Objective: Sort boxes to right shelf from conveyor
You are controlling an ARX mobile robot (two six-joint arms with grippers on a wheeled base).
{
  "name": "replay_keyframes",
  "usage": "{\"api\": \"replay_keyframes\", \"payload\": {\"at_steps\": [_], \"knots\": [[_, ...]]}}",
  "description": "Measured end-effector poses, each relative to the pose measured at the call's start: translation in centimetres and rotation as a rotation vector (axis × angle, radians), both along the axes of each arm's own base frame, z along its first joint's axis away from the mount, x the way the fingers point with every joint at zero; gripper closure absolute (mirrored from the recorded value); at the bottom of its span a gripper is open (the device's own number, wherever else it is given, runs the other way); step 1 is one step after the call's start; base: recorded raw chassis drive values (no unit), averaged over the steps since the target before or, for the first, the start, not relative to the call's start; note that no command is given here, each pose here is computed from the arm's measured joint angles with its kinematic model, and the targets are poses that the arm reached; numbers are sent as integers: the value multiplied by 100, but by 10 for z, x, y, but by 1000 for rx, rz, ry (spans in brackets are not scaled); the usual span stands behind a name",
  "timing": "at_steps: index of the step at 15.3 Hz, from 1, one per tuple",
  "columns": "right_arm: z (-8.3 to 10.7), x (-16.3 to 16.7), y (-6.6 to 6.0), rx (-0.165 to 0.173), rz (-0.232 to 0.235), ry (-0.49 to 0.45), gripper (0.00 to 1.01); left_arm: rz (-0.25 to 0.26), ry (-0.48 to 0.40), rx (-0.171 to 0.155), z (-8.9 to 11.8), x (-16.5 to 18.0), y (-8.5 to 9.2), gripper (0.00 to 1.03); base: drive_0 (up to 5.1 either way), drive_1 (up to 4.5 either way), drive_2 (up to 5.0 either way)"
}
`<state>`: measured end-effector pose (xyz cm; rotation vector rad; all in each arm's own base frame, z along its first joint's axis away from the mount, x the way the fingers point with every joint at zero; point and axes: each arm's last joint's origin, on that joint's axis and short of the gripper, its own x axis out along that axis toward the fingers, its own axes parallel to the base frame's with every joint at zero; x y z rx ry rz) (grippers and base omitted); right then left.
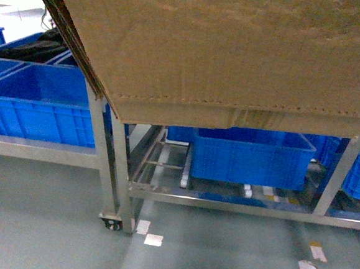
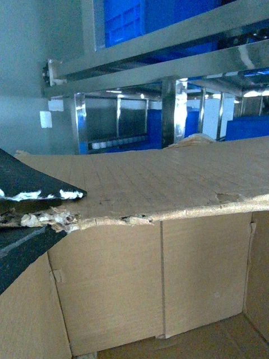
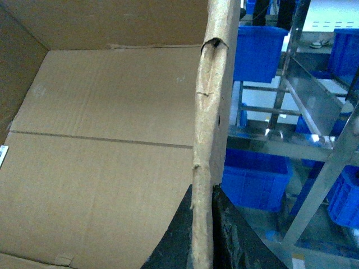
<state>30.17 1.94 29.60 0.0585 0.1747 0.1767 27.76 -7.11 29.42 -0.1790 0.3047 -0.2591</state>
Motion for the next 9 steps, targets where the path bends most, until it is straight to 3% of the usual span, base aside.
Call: {"api": "replay_keyframes", "payload": {"at_steps": [4,9], "knots": [[0,0,0,0,0,1,97,0,2,0,-1,0,0,100,0,0,0],[0,0,0,0,0,2,97,-1,1,0,0,-1,0,100,5,437,-427]]}}
